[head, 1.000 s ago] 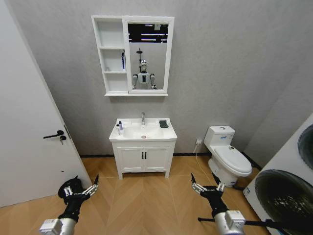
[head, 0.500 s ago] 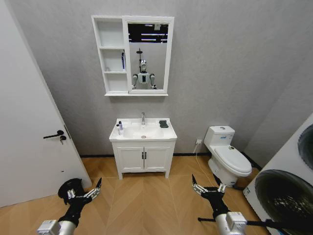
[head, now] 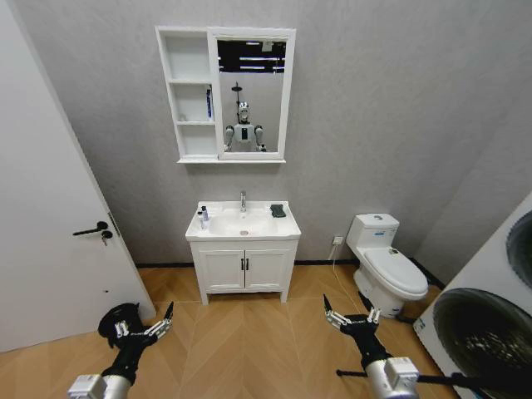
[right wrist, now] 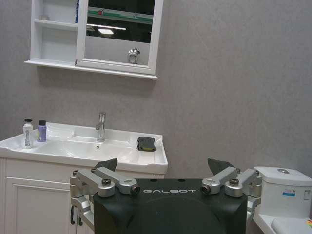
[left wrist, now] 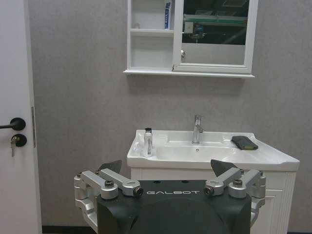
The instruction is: Move facial cleanser and shampoo from washbasin to cabinet, then wipe washbasin with towel.
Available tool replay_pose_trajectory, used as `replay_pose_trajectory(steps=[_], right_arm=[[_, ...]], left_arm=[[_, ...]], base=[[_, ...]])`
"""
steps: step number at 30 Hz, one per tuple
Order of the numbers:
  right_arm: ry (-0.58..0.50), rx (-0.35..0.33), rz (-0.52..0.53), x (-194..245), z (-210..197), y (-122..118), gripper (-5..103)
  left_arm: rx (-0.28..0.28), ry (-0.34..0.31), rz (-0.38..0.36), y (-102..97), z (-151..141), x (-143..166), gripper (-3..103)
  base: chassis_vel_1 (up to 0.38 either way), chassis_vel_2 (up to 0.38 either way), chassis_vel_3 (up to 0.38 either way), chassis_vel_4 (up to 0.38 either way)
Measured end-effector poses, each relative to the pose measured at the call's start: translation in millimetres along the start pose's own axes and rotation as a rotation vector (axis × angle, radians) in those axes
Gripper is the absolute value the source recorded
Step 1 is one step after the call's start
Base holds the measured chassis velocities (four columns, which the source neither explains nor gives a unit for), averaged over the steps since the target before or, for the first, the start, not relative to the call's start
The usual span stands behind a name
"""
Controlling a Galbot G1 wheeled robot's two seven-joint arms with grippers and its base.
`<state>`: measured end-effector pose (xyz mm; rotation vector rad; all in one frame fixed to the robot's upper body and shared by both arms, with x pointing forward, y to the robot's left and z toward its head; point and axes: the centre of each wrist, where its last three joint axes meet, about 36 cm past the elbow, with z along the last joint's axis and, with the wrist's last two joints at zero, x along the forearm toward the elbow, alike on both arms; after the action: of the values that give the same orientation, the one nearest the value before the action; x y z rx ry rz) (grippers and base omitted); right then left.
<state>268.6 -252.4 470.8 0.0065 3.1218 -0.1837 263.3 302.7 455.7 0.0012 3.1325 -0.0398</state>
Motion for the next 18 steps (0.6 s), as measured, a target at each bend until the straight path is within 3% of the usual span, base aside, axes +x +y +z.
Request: replay_pose_trajectory(steps=[9, 18], right_arm=[[0.001, 0.002, -0.005, -1.3, 3.0, -1.1, 100], [0.002, 0.003, -0.01, 0.8, 6.0, -1.4, 100]], left_arm=[[-0.012, -0.012, -0.007, 2.2, -3.3, -0.8, 100], [-0.015, -0.037, -0.038, 7.2, -7.3, 2.0, 100]], base=[[-0.146, 0.144, 0.14, -0.156], [-0.248, 0.259, 0.257, -0.253]])
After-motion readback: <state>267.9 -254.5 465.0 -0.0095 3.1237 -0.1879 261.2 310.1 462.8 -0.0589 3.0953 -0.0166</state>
